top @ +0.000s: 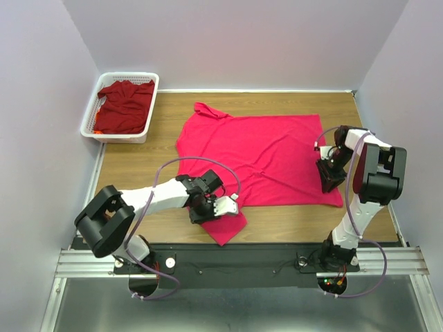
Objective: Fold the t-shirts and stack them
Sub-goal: Flatten the tshirt out
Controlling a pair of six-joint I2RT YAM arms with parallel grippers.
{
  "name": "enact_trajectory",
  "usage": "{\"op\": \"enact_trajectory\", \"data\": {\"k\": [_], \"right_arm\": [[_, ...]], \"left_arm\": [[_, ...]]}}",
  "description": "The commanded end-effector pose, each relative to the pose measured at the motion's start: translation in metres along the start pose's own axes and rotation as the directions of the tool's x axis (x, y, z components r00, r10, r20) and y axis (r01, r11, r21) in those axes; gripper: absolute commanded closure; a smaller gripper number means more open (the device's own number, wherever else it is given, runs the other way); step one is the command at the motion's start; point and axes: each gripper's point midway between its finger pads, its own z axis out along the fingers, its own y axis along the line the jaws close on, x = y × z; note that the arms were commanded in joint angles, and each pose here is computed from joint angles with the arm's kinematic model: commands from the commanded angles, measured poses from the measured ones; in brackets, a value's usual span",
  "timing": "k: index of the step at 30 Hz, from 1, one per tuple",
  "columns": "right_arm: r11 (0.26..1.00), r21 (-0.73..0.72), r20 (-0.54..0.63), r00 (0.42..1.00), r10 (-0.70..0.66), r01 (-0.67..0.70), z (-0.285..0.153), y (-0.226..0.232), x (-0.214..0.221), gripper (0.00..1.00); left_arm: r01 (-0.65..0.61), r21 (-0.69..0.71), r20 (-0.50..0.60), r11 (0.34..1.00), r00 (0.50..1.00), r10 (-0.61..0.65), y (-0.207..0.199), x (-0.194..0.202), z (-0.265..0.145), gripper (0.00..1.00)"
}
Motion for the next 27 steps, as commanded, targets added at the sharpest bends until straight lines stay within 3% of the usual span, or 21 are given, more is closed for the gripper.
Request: {"op": "enact_trajectory", "data": {"k": [1, 7, 11, 17, 18, 22, 27], "right_arm": [[0.995, 0.101, 0.066, 0.998, -0.003, -0.003, -0.005, -0.021, -0.017, 0.63], [0.992, 0.126, 0.112, 0.993, -0.038, 0.024, -0.027, -0.018, -0.028, 0.53], [0.993, 0.105, 0.168, 0.983, -0.068, 0.05, -0.052, -0.008, -0.035, 0.53], [0.997, 0.057, 0.192, 0.98, -0.052, 0.042, -0.052, 0.0, -0.045, 0.56], [0.998, 0.053, 0.187, 0.981, -0.051, 0.042, -0.049, 0.0, -0.046, 0.57], [0.998, 0.061, 0.169, 0.985, -0.043, 0.033, -0.031, -0.007, -0.047, 0.6], [0.997, 0.068, 0.119, 0.992, -0.042, 0.034, -0.004, -0.014, -0.042, 0.62]], "left_arm": [[-0.042, 0.001, -0.116, 0.999, 0.992, 0.042, -0.009, 0.038, 0.0, 0.63], [-0.122, 0.018, -0.104, 0.992, 0.987, 0.123, -0.014, 0.038, -0.023, 0.66], [-0.13, -0.034, 0.006, 0.991, 0.991, 0.13, -0.004, 0.017, -0.063, 0.63], [0.092, -0.18, 0.177, 0.979, 0.982, -0.06, 0.07, -0.012, -0.098, 0.59], [0.165, -0.177, 0.166, 0.97, 0.977, -0.136, 0.083, -0.005, -0.091, 0.59], [0.256, -0.244, 0.195, 0.935, 0.958, -0.211, 0.121, -0.001, -0.08, 0.59], [0.326, -0.213, 0.13, 0.921, 0.944, -0.304, 0.12, 0.03, -0.049, 0.59]]}}
